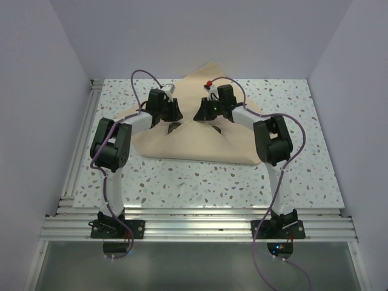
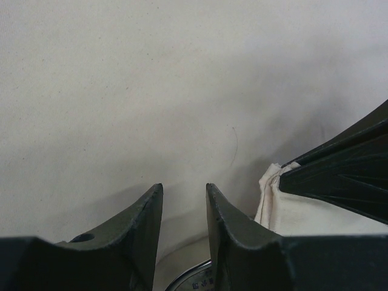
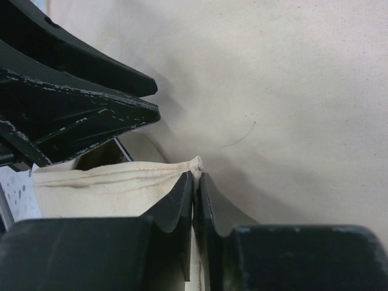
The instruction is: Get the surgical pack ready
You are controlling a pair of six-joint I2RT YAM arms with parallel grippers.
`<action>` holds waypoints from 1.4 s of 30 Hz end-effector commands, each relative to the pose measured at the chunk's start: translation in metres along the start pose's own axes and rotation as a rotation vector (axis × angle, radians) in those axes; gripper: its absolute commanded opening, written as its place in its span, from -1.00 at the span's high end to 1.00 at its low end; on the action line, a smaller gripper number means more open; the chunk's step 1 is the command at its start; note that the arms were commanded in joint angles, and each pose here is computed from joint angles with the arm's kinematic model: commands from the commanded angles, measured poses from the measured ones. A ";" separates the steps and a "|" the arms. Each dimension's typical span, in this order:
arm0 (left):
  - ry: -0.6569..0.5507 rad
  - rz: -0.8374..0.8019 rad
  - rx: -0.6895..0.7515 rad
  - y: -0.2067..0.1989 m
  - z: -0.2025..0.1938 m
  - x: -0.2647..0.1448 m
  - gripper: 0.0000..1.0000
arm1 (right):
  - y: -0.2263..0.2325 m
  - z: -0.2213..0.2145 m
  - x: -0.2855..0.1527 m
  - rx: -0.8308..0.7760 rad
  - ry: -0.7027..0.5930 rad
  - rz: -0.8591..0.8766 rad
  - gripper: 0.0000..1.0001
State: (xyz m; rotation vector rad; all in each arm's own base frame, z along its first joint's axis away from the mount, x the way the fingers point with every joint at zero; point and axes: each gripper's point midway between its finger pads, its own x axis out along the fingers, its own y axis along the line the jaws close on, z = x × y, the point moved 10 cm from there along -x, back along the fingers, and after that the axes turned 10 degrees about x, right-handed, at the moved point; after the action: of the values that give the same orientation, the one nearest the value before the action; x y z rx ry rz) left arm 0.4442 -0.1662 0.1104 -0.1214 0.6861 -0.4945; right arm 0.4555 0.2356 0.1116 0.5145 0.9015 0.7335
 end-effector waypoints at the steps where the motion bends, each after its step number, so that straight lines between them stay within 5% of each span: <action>1: -0.029 -0.017 0.010 0.002 0.014 -0.001 0.24 | 0.014 0.017 -0.004 -0.019 -0.032 0.089 0.88; 10: -0.029 -0.019 0.009 0.005 0.016 -0.004 0.24 | 0.008 0.032 -0.003 -0.008 -0.054 0.019 1.00; 21: -0.009 -0.041 0.000 0.003 0.012 -0.004 0.31 | -0.006 0.021 -0.004 0.051 0.097 -0.218 1.00; 32: 0.041 -0.095 0.004 -0.009 -0.012 -0.003 0.42 | -0.012 -0.002 0.028 0.052 0.228 -0.232 1.00; 42: 0.083 -0.126 -0.003 -0.024 -0.045 -0.018 0.49 | -0.013 -0.030 0.009 0.075 0.331 -0.252 1.00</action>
State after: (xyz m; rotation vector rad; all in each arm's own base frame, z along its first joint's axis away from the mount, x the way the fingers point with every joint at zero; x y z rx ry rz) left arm 0.4230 -0.1665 0.1008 -0.1447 0.6798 -0.5631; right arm 0.4629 0.2496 0.0950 0.4089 1.1641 0.6201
